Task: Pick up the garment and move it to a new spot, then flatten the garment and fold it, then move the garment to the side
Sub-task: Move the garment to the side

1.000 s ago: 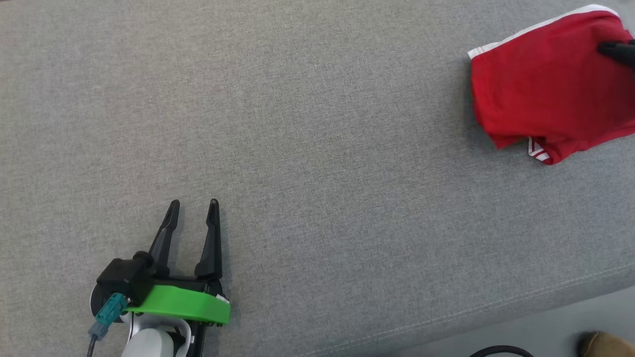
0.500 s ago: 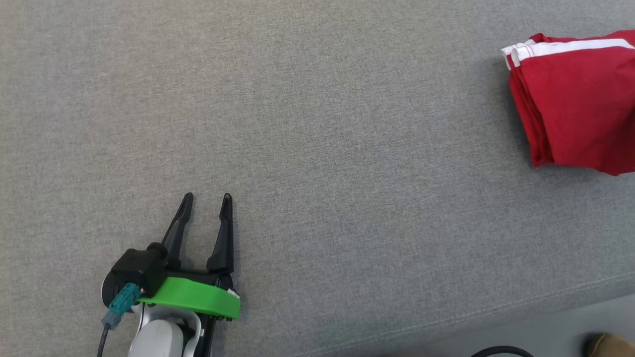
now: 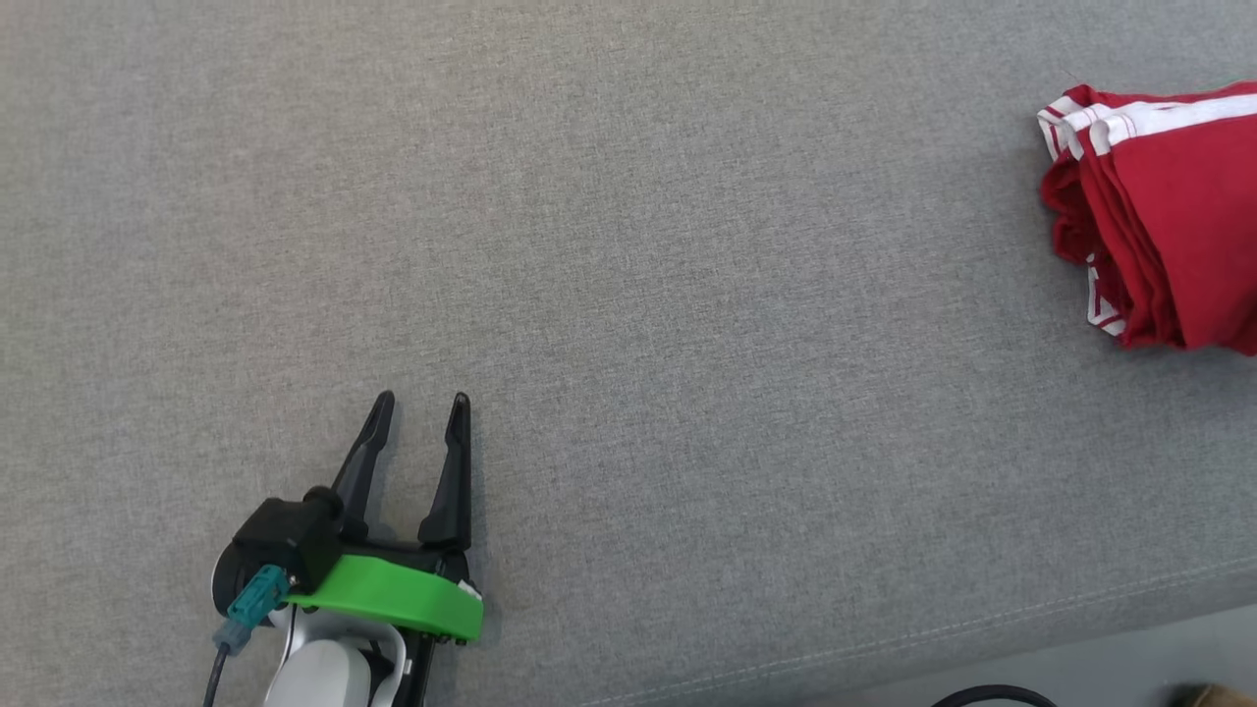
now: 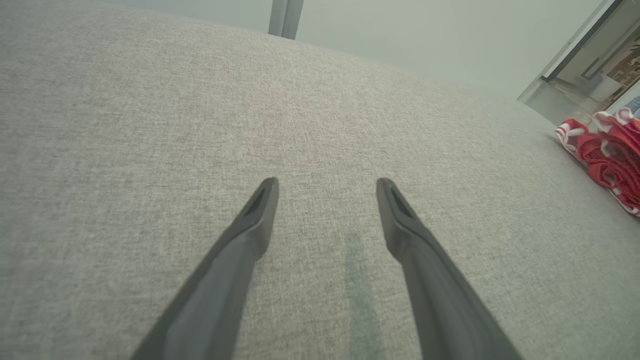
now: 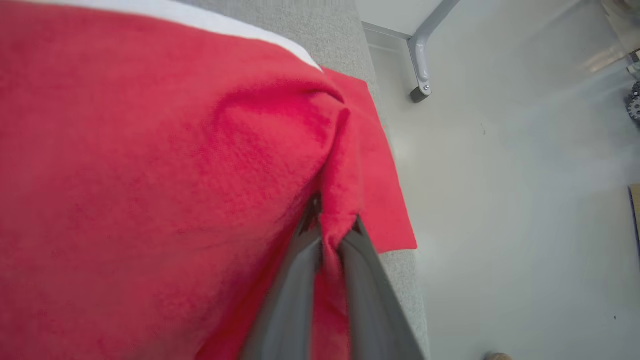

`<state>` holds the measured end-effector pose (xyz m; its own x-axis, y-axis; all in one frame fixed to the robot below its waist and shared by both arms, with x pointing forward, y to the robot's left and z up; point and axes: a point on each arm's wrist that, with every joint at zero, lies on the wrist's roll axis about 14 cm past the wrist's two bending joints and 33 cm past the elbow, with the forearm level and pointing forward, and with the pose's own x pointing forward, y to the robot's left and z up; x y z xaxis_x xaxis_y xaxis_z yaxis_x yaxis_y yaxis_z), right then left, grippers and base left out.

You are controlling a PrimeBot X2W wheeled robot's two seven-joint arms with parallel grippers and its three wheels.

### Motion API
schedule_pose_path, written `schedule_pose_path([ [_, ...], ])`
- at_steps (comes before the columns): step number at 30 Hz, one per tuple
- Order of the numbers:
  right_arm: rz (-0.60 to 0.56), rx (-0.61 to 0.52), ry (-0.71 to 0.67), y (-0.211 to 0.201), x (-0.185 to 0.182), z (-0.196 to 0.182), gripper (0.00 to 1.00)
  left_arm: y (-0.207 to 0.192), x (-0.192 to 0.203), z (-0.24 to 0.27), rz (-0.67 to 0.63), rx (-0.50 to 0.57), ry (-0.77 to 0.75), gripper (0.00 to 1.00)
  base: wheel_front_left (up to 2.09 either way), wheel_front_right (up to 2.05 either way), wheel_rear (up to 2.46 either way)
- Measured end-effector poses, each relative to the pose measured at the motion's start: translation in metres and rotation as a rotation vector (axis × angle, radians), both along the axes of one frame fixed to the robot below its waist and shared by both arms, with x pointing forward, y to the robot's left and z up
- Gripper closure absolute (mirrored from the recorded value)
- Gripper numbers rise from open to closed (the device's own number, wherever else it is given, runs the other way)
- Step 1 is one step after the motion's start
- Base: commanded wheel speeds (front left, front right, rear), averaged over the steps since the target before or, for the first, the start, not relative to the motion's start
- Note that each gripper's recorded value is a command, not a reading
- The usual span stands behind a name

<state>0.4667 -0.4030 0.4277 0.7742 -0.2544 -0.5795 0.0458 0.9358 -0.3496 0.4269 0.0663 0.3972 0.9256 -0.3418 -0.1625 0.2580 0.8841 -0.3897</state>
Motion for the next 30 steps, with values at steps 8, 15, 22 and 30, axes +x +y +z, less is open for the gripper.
schedule_pose_path([
  [8,-0.107,0.015,-0.068,-0.02,-0.021,0.0,0.0,0.0,-0.01,0.01,0.002,-0.015,-0.007,0.0,0.0,0.0,0.0],
  [15,-0.033,-0.007,-0.385,-0.012,-0.006,0.054,0.0,0.015,-0.025,0.021,0.046,-0.016,-0.018,0.0,0.0,0.0,0.0],
  [22,0.139,0.094,-0.734,0.063,0.002,0.127,0.0,0.047,-0.051,0.033,0.135,0.008,-0.039,0.0,0.0,0.0,0.0],
  [30,0.256,0.255,-0.773,0.146,-0.042,0.107,0.0,0.077,-0.069,0.047,0.22,0.041,-0.078,0.0,0.0,0.0,0.0],
])
